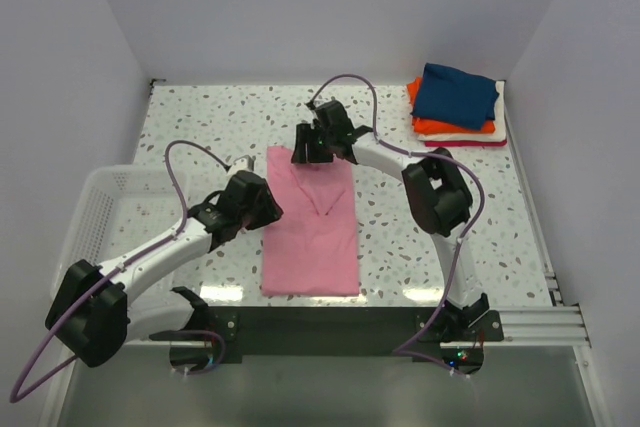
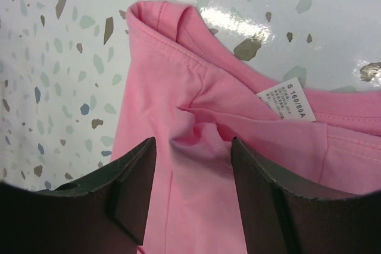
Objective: Fold and stack the t-shirts
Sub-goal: Fold the tshirt
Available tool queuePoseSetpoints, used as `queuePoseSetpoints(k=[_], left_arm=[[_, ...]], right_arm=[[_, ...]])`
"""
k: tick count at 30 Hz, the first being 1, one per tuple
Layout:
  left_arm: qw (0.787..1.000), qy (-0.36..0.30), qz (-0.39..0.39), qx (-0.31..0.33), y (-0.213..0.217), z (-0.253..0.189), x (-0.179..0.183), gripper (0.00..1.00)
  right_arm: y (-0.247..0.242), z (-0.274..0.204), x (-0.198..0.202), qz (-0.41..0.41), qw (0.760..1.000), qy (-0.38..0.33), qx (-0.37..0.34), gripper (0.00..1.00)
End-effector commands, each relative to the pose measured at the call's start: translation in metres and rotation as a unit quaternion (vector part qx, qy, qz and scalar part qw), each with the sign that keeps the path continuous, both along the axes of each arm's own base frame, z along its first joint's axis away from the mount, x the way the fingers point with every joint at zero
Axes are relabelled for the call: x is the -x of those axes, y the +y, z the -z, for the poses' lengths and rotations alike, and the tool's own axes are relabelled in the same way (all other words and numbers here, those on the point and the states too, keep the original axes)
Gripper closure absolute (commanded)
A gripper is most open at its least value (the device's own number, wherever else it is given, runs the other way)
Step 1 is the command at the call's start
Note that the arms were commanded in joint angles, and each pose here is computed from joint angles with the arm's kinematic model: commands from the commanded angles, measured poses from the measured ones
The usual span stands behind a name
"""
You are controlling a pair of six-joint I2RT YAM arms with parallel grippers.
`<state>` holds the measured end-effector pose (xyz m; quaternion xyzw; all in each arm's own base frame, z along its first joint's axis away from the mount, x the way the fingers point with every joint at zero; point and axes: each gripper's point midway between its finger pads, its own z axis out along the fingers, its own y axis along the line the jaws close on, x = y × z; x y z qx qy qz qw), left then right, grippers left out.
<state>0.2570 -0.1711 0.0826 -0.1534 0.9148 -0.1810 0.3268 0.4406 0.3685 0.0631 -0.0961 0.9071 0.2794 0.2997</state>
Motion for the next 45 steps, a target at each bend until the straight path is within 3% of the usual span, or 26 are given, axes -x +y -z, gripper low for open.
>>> queuePoseSetpoints(k=[1,18,30,34,38,45], left_arm=[[1.000,-0.018,0.006,0.002,-0.001,-0.003,-0.007,0.51],[1.000,-0.013,0.007,-0.001,0.001,0.003,-0.006,0.51],[1.000,-0.008,0.011,-0.004,0.002,0.008,-0.004,0.51],[1.000,-0.007,0.012,-0.007,0.003,0.009,-0.003,0.51],[1.000,-0.006,0.013,-0.006,0.003,0.011,-0.003,0.51],[1.000,-0.004,0.017,-0.005,0.001,0.012,-0.004,0.51]], right_arm=[[0.014,-0.018,0.002,-0.036,0.999,-0.007,-0.031,0.43],[0.027,-0.041,0.029,-0.069,0.992,0.020,-0.103,0.44],[0.026,-0.055,0.020,-0.055,0.988,0.012,-0.143,0.44],[0.010,-0.057,0.002,-0.029,0.992,-0.004,-0.125,0.46],[-0.004,-0.051,-0.014,-0.009,0.997,-0.032,-0.065,0.50],[-0.012,-0.027,-0.025,-0.020,0.999,-0.038,0.000,0.55]])
